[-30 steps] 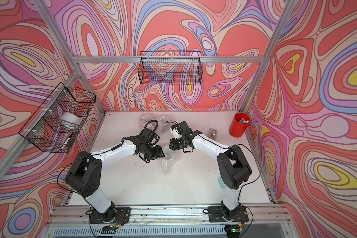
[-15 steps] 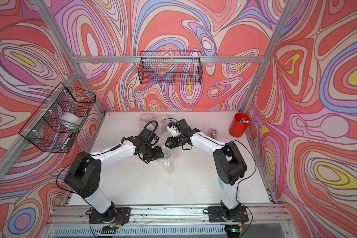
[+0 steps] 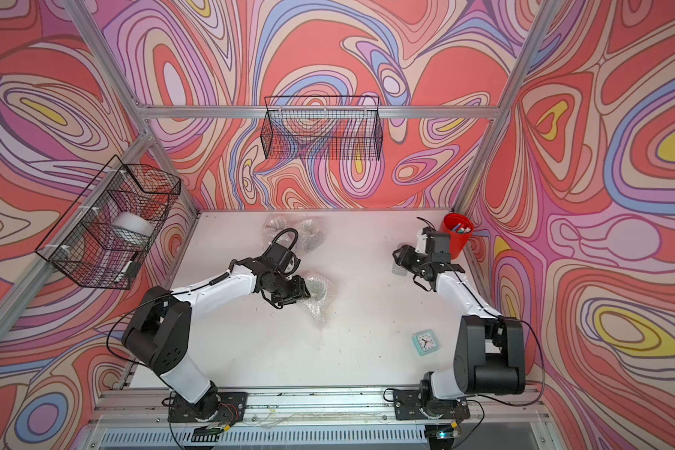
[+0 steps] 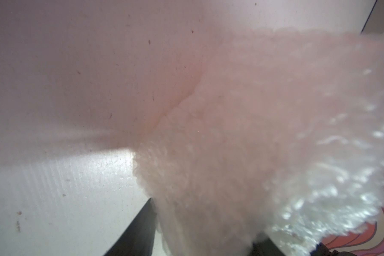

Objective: Wrap mugs in bubble wrap
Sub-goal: Tear off the tape using the Tape Cutter.

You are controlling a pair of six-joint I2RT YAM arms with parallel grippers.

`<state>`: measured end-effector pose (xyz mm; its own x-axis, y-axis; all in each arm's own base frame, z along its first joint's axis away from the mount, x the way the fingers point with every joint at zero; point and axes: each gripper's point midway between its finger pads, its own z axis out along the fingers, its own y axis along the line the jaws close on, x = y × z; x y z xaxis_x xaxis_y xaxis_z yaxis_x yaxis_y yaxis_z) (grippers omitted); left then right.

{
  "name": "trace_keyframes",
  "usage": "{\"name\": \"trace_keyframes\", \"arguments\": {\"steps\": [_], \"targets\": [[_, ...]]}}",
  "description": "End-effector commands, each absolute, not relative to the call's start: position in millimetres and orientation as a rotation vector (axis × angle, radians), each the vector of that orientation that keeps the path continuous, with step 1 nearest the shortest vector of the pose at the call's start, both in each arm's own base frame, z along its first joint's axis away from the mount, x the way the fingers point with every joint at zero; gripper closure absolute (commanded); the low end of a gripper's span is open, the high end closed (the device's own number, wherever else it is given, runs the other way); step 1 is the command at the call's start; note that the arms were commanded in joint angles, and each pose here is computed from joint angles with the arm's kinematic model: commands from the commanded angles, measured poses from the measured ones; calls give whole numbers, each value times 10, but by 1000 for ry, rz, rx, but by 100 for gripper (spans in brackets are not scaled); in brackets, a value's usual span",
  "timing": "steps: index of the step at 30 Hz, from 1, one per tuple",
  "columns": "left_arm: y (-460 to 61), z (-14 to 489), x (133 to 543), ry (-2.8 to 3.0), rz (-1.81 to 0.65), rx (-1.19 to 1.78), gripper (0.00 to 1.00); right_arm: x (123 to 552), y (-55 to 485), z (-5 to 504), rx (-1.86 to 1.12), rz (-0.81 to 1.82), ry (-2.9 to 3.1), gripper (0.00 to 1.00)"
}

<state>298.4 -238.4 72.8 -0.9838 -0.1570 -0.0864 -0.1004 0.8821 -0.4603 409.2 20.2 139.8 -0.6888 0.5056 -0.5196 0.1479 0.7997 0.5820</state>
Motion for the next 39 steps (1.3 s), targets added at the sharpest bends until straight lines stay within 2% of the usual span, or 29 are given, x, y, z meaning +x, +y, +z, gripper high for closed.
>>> {"name": "trace_keyframes", "arguments": {"steps": [1,5,20,39], "targets": [[-2222,539,2795,3041,-576,-245,45,4113,122,1352,515,771,2286,51],[-2228,533,2794,3041,-581,-241,45,4174,-96,1204,597,767,2310,52],[-2230,557,2793,3043,-581,-235,46,4404,-24,740,592,899,2404,59],[-2233,570,2795,3050,-577,-238,46,4531,107,554,568,1055,2394,61]]}}
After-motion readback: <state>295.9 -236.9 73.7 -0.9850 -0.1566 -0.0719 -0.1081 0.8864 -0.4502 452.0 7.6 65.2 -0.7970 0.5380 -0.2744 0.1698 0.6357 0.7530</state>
